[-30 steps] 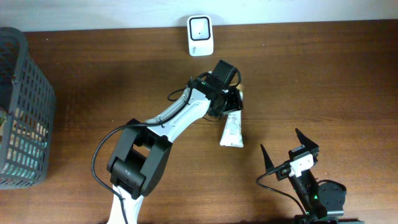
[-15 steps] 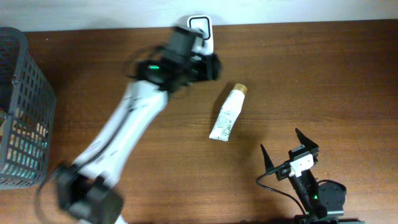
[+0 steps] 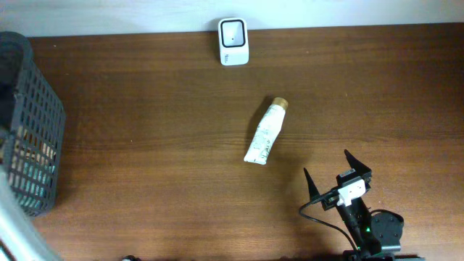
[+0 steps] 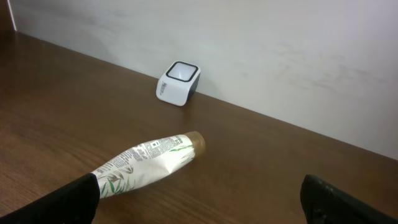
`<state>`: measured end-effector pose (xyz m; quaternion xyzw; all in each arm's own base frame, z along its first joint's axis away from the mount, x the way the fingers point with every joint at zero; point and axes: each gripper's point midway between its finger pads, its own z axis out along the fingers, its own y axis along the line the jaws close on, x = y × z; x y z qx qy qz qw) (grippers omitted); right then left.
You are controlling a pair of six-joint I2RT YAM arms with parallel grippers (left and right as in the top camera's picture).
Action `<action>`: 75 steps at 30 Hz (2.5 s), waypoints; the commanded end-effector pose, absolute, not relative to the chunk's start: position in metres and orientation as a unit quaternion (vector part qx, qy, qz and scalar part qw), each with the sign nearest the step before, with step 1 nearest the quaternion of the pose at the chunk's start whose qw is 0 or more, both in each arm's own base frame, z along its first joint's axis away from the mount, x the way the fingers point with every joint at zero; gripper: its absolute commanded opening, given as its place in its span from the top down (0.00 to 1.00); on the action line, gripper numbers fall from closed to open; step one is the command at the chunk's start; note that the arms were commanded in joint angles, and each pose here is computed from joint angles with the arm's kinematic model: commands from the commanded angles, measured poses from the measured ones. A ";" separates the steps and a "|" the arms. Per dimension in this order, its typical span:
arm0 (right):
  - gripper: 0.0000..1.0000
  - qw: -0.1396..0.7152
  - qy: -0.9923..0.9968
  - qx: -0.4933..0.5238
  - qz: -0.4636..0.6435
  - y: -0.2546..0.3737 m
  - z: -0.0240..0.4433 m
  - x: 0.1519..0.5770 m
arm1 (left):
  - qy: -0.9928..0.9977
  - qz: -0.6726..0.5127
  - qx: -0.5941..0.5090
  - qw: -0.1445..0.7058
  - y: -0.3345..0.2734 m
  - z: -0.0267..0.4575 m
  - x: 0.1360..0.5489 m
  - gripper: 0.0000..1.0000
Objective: Scan the item barcode
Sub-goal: 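Release the white tube on the table and withdraw left gripper, then reach into the basket and grasp the mint-green packet with left gripper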
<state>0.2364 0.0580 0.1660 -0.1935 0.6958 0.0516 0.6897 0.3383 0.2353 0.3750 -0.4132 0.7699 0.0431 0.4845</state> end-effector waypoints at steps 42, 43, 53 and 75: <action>0.02 0.689 0.696 -0.194 0.060 0.060 0.164 0.236 | 0.871 0.032 -0.489 -0.033 0.310 0.042 0.259 0.14; 0.02 0.689 0.696 -0.194 0.060 0.060 0.164 0.236 | 0.871 0.032 -0.489 -0.035 0.310 0.039 0.259 0.16; 0.02 0.689 0.696 -0.194 0.060 0.060 0.164 0.236 | 0.871 0.025 -0.488 -0.054 0.309 0.020 0.257 0.53; 0.02 0.689 0.696 -0.194 0.060 0.060 0.164 0.236 | 0.869 -0.017 -0.484 0.105 0.318 0.157 0.308 1.00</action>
